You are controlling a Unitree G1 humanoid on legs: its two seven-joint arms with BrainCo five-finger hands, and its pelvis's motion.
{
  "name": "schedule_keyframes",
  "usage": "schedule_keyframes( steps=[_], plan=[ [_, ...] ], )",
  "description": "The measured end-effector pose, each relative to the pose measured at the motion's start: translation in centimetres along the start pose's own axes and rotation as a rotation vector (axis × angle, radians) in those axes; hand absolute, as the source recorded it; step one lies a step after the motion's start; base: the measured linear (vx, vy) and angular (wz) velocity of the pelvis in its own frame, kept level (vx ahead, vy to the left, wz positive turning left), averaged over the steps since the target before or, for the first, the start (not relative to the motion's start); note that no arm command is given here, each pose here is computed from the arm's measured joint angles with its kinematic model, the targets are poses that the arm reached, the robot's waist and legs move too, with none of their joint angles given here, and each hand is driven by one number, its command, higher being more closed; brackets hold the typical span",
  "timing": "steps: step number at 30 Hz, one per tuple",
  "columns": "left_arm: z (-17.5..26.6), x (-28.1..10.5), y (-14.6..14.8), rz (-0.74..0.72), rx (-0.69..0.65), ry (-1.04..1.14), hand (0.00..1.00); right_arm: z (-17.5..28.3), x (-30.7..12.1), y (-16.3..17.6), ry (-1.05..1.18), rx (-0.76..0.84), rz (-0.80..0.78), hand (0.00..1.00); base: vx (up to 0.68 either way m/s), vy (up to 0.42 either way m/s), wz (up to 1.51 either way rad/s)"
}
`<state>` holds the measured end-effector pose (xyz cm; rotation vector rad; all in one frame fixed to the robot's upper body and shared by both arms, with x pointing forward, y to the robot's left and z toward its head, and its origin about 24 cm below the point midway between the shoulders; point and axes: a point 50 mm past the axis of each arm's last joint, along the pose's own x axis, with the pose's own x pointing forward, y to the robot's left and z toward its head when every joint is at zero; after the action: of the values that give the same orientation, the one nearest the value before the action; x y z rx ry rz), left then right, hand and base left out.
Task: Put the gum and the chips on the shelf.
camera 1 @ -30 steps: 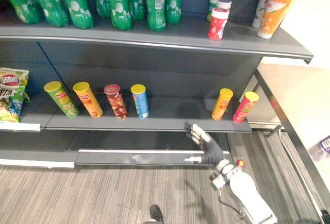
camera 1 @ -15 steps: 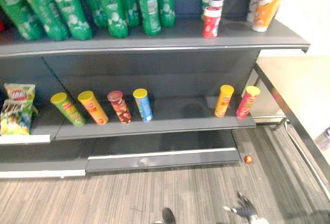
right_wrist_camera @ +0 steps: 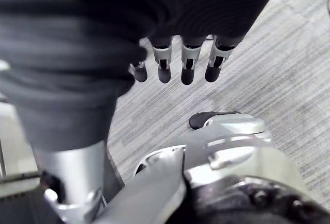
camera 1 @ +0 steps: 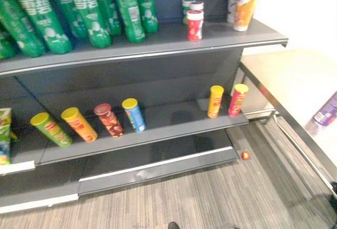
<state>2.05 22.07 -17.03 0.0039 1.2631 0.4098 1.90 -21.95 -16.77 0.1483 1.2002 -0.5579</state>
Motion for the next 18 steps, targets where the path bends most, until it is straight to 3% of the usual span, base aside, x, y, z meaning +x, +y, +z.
schedule_keyframes(
  steps=[8, 15, 18],
  plan=[
    [1.4, 0.3, -0.3, 0.001, -0.035, -0.034, 0.00, 0.8, 0.2, 0.4, -0.008, 0.113, -0.022, 0.00, -0.08, 0.041, -1.13],
    [3.6, 0.8, 0.1, 0.005, -0.061, -0.075, 0.00, 3.7, 0.9, 2.8, -0.042, 0.032, 0.054, 0.00, -0.15, -0.062, -1.05],
    [3.9, 0.7, -1.2, -0.022, -0.101, -0.076, 0.00, 4.3, 1.2, 1.4, -0.056, 0.010, 0.022, 0.00, -0.18, -0.063, -0.14]
  ],
)
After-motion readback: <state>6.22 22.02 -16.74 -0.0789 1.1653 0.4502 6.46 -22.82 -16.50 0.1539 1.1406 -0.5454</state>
